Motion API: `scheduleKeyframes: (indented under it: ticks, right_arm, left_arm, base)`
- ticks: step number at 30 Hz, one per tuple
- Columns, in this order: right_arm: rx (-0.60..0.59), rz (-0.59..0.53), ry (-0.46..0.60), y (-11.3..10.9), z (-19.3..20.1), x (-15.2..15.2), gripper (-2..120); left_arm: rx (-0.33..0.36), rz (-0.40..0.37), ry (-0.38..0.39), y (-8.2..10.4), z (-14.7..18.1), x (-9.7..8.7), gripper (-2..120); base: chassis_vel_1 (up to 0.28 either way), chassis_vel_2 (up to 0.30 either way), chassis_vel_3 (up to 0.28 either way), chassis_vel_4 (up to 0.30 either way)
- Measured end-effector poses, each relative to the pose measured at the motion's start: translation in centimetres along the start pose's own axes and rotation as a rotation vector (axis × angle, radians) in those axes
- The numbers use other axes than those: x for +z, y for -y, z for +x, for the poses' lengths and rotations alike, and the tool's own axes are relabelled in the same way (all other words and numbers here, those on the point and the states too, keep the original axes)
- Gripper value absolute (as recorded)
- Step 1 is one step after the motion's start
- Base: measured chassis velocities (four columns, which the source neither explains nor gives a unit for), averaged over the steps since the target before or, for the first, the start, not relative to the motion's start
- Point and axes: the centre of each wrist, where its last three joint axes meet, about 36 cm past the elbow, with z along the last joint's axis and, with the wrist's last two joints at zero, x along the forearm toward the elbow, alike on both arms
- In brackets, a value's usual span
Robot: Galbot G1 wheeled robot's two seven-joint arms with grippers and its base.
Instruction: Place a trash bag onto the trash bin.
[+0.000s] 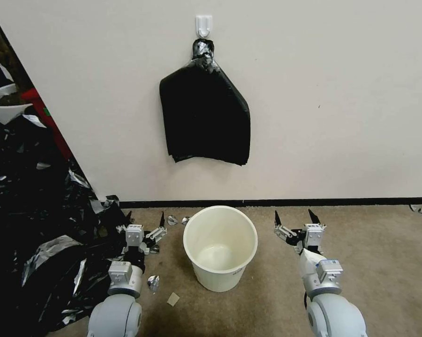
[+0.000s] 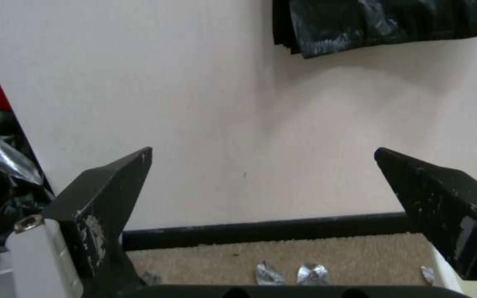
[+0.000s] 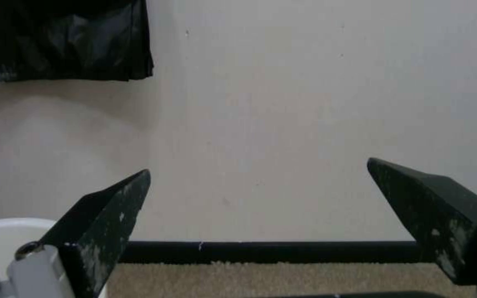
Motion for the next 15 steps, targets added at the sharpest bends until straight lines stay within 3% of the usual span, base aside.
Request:
scheduleKeyframes:
  ticks: [15]
  right_arm:
    - [0.000, 0.000, 0.000, 0.00, 0.00, 0.00, 100]
  left_arm:
    - [0.000, 0.000, 0.000, 0.00, 0.00, 0.00, 100]
  base:
    - [0.000, 0.000, 0.000, 0.000]
